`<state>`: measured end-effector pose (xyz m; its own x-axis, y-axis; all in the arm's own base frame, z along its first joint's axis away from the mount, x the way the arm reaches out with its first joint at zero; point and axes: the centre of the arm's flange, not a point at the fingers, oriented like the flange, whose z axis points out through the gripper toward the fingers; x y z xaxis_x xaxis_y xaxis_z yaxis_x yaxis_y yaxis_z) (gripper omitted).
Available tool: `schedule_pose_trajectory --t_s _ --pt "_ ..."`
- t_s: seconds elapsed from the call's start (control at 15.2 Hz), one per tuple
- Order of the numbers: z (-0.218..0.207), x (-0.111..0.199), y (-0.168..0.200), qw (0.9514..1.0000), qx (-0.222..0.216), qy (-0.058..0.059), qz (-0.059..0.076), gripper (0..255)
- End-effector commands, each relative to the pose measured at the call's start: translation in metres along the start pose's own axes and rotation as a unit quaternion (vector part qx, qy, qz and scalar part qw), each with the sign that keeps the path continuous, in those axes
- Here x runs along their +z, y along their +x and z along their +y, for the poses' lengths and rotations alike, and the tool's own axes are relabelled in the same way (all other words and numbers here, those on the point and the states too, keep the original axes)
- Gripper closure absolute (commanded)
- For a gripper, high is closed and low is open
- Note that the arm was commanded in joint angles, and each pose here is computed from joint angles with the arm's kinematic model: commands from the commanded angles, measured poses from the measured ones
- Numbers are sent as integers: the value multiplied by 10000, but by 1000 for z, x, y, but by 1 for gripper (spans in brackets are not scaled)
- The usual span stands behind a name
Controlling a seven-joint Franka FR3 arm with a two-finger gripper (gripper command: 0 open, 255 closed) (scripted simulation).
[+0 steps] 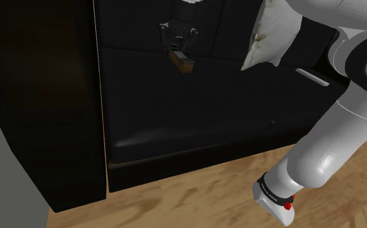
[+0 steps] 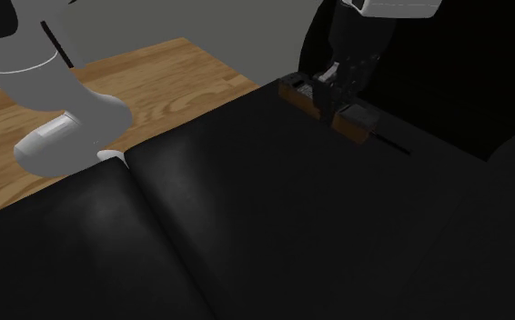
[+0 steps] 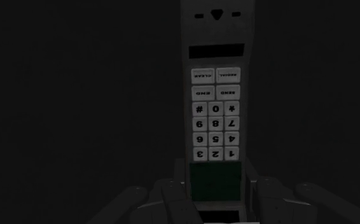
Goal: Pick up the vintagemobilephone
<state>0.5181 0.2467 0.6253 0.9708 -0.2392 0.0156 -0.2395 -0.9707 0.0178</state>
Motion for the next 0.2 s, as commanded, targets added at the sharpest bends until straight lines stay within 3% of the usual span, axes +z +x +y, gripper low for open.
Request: schedule_pose_trajectory --t_s 0.0,0.13 --pt "0 -11 0 10000 1 0 -1 255" --pt "0 -12 0 10000 1 0 -1 255"
